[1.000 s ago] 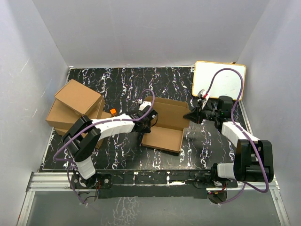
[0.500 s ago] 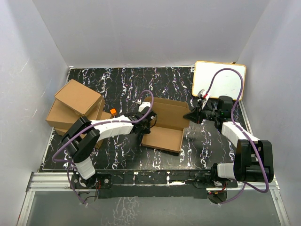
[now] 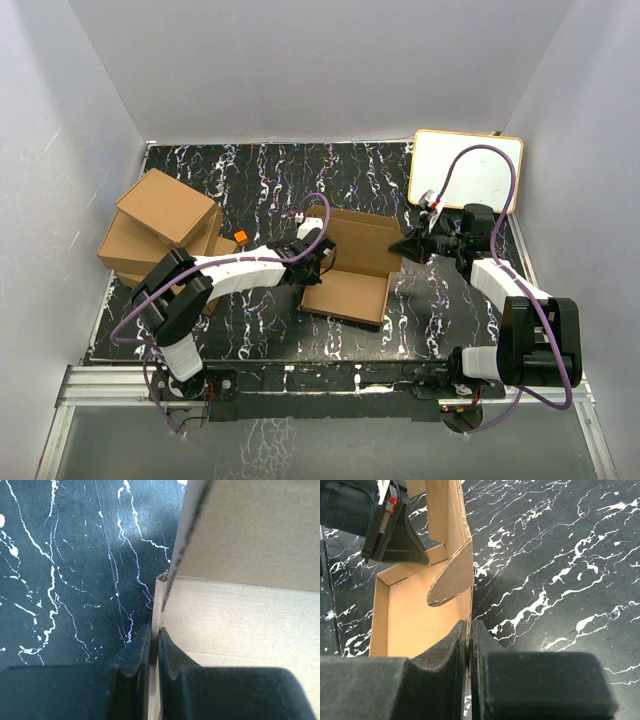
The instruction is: Fold the paper box
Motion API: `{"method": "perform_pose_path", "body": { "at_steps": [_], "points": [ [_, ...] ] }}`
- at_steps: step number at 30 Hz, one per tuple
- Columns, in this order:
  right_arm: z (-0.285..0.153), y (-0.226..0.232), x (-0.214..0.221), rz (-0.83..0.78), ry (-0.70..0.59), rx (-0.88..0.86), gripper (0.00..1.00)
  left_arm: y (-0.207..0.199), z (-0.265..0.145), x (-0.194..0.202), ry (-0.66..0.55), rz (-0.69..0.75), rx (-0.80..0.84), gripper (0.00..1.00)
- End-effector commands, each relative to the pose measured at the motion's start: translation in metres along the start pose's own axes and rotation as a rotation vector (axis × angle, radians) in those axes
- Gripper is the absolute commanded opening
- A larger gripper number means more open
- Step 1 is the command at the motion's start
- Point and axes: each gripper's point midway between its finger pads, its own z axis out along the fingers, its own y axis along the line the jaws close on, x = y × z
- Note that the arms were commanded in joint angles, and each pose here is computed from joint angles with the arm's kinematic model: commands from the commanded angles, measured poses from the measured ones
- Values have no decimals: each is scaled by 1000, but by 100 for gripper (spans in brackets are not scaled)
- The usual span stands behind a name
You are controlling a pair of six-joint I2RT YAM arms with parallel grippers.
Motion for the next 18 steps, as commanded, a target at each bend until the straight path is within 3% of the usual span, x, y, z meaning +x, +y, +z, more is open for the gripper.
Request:
{"method": "perform_pose_path", "body": {
  "at_steps": [1, 11, 18],
  "points": [
    [-3, -1, -24, -133, -54, 3, 8, 54, -6, 43, 163, 147, -204, 0],
    [-3, -1, -24, -133, -55, 0, 8, 69, -9, 40, 170, 245, -312, 0],
    [-3, 0, -26, -137, -59, -2, 8, 61, -12, 34, 146, 247, -280, 0]
  ]
}}
